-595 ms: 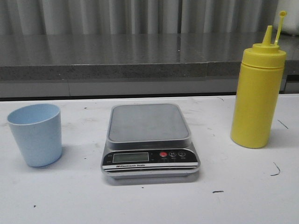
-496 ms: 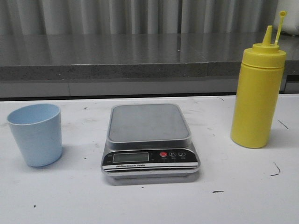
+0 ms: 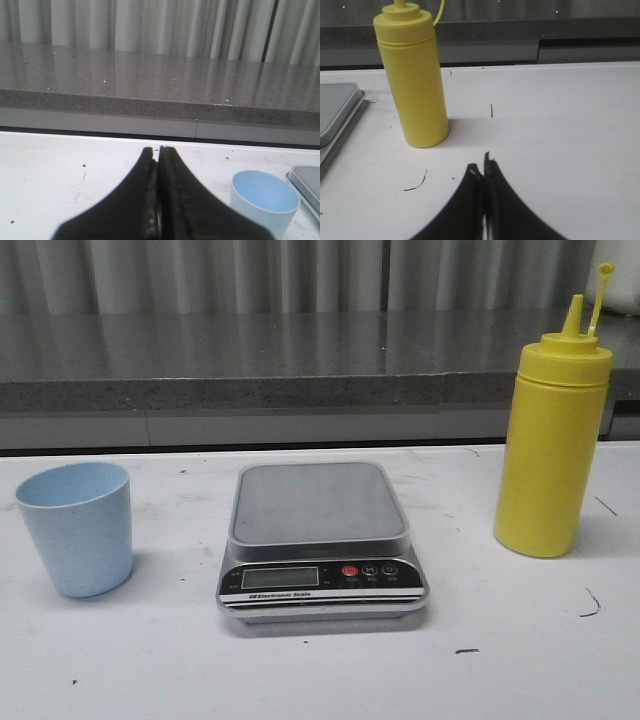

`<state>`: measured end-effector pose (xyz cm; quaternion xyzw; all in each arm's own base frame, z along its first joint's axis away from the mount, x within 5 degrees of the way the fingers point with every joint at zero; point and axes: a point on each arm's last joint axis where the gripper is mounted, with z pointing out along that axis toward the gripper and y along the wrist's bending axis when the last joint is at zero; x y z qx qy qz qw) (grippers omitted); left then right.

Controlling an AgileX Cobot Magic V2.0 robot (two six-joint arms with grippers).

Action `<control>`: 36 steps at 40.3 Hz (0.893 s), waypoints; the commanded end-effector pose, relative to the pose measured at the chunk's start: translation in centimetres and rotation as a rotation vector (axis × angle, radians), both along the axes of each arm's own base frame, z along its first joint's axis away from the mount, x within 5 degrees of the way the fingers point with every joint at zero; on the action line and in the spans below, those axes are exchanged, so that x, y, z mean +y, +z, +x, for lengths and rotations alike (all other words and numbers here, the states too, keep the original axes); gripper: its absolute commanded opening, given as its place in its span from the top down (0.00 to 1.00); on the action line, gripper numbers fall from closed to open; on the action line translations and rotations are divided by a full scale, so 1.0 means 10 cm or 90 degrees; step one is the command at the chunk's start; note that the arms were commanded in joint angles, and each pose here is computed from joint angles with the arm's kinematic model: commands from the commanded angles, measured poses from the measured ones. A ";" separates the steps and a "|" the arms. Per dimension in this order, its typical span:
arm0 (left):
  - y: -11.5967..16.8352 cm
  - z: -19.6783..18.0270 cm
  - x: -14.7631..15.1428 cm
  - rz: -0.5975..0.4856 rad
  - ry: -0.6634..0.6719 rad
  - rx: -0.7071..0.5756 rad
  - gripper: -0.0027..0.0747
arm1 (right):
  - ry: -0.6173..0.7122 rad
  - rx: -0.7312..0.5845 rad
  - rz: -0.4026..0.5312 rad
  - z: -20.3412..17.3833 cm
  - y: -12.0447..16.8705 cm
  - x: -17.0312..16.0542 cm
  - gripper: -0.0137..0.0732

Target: Pour seasoning into cup on scale with both arms

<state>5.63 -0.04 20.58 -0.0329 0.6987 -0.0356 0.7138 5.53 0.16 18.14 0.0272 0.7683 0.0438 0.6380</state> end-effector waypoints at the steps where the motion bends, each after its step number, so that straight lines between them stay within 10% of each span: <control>1: 0.01 -0.01 0.01 -0.010 0.005 -0.048 0.99 | -0.003 -0.073 -0.006 0.00 0.12 0.00 0.92; 25: 0.05 -0.01 0.01 -0.010 0.007 -0.075 0.99 | -0.002 -0.106 -0.005 0.00 0.16 0.00 0.92; 36: 0.37 -0.09 0.03 -0.011 0.018 -0.229 0.99 | 0.002 -0.247 0.001 -0.03 0.40 0.00 0.92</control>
